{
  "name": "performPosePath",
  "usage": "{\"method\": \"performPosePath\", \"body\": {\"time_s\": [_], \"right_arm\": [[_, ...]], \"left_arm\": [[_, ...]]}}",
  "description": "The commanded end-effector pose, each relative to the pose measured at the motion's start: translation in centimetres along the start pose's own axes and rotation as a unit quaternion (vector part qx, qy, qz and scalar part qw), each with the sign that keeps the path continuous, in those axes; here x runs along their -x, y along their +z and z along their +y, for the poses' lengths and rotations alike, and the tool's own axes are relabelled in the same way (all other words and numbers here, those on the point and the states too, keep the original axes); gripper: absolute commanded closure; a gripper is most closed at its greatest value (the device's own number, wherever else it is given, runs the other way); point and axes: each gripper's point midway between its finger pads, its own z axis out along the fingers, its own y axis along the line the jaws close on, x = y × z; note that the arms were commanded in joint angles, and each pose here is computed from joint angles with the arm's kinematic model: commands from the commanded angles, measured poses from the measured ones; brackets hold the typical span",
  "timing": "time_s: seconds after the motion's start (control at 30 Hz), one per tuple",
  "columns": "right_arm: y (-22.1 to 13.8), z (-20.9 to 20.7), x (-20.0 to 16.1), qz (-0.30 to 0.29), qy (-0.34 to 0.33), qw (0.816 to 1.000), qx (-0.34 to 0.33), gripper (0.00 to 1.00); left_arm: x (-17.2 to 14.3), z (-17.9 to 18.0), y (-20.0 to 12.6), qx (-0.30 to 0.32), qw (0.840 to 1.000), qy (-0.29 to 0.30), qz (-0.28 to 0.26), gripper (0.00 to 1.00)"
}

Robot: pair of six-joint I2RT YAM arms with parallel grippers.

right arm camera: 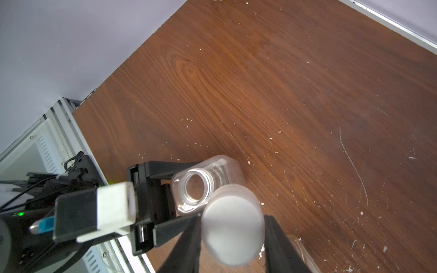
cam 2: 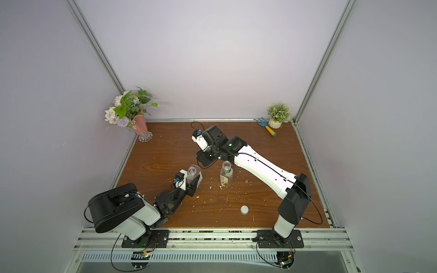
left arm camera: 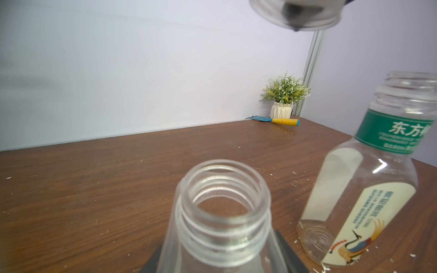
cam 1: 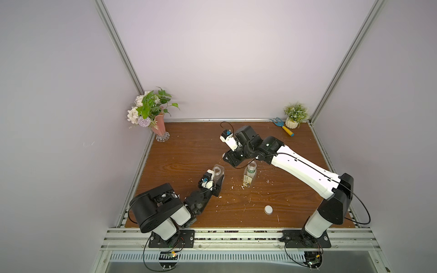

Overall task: Screw on the bottle caps
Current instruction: Pick up the plastic bottle at the center of the board.

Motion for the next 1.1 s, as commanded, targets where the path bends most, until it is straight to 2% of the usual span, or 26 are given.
{"method": "performPosePath", "body": {"time_s": [0.0, 0.1, 0.27, 0.47, 0.73, 0.93, 1.07], "right_arm": [[-0.8, 0.3, 1.1, -0.007, -0.009, 1.0, 0.01, 0.71], [-0.8, 0.3, 1.3, -0.003, -0.011, 1.0, 0.01, 0.71], [-0.6, 0.2, 1.2, 0.005, -0.011, 1.0, 0.01, 0.71], [-0.3, -0.1, 0.8, 0.02, -0.012, 1.0, 0.003, 0.72], [-0.2, 0.2, 0.6, 0.03, -0.011, 0.999, 0.009, 0.72], [0.4, 0.3, 0.4, 0.044, -0.015, 0.999, 0.015, 0.72], [0.8, 1.1, 0.0, 0.053, -0.022, 0.998, 0.037, 0.73]], "left_arm": [[-2.4, 0.2, -0.3, -0.008, 0.998, 0.036, 0.046, 0.4], [-2.3, 0.1, -0.6, -0.013, 0.999, 0.03, 0.039, 0.28], [-1.9, 0.5, -1.6, -0.013, 0.999, 0.011, 0.028, 0.22], [-1.7, 0.8, -2.1, -0.009, 1.0, 0.003, 0.016, 0.23], [-3.1, 2.9, -1.6, 0.054, 0.998, 0.02, 0.026, 0.28], [-2.4, 2.6, -1.3, 0.022, 1.0, 0.008, 0.017, 0.31], [-1.7, 2.1, -0.6, -0.021, 1.0, -0.005, 0.006, 0.32]]}}
